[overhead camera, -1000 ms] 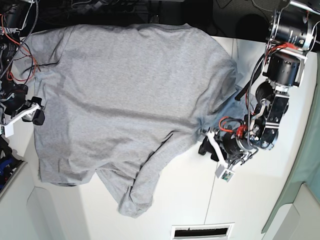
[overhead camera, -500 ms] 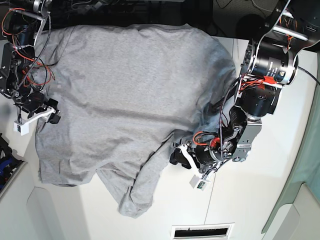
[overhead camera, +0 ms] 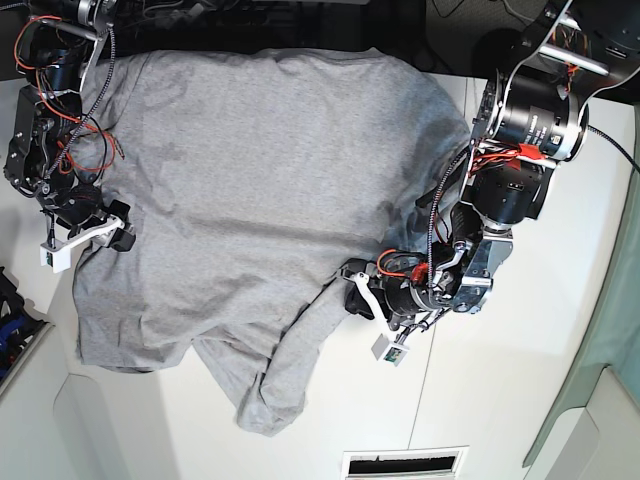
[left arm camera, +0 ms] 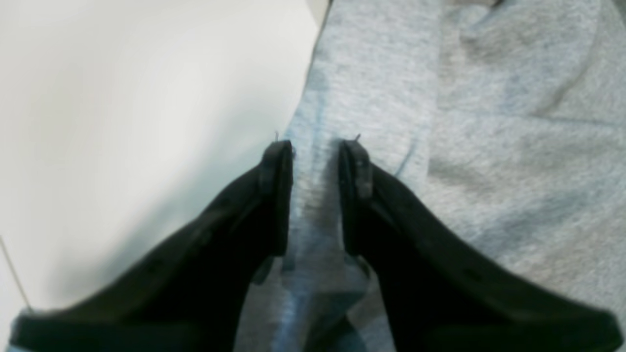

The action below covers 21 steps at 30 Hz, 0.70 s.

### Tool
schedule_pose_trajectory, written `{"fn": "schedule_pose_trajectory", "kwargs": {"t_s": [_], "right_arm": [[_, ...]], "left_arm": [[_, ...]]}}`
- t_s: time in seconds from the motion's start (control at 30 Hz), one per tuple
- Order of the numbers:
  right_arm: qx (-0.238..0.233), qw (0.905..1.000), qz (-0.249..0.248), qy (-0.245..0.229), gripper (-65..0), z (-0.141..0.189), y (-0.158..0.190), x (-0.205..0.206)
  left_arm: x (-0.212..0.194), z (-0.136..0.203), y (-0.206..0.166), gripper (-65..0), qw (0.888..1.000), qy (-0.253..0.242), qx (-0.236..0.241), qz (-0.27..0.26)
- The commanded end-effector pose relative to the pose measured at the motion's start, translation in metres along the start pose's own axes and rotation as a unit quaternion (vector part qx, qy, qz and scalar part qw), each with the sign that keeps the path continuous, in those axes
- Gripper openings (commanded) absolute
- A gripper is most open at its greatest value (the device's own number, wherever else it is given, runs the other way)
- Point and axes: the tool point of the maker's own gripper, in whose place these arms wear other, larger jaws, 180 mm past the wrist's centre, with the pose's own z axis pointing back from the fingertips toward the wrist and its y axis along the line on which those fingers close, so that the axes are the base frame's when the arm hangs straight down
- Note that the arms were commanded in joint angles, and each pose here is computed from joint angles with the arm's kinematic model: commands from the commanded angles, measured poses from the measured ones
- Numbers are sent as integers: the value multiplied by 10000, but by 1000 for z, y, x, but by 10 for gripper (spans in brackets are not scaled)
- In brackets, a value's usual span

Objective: Layout the t-shirt on the table in an organized manner, then fold the t-shirt properly
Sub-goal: 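Pinch the shirt side with the left gripper and drag it outward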

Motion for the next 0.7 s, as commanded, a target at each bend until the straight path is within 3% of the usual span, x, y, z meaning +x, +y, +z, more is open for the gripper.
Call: {"fn": "schedule_pose_trajectory", "kwargs": {"t_s": [0.0,0.1,0.23,0.37,0.43,0.57,0.67], "right_arm": [[-48,10000,83,-10,-368,2,-3,8],[-48,10000,83,13,-367,2,-3,8],[-48,9999,83,28,-367,2,-3,7],[-50,9999,84,134,-368,2,-3,3],[-52,9998,83,151,-368,2,-3,2],[-50,9999,84,142,-368,2,-3,3],[-67,9998,98,151,-368,2,-4,3]], "left_arm": [[29,3,3,-481,9994,-336,-2,-50],[30,3,3,-466,9994,-338,-6,-51],[28,3,-11,-343,9988,-333,-341,-140],[23,0,-16,-345,9986,-320,-340,-264],[18,-2,-14,-388,9990,-278,-202,-284],[5,-4,-13,-650,9994,-153,-58,-314],[6,-4,-11,-650,9988,-110,3,-487]]}}
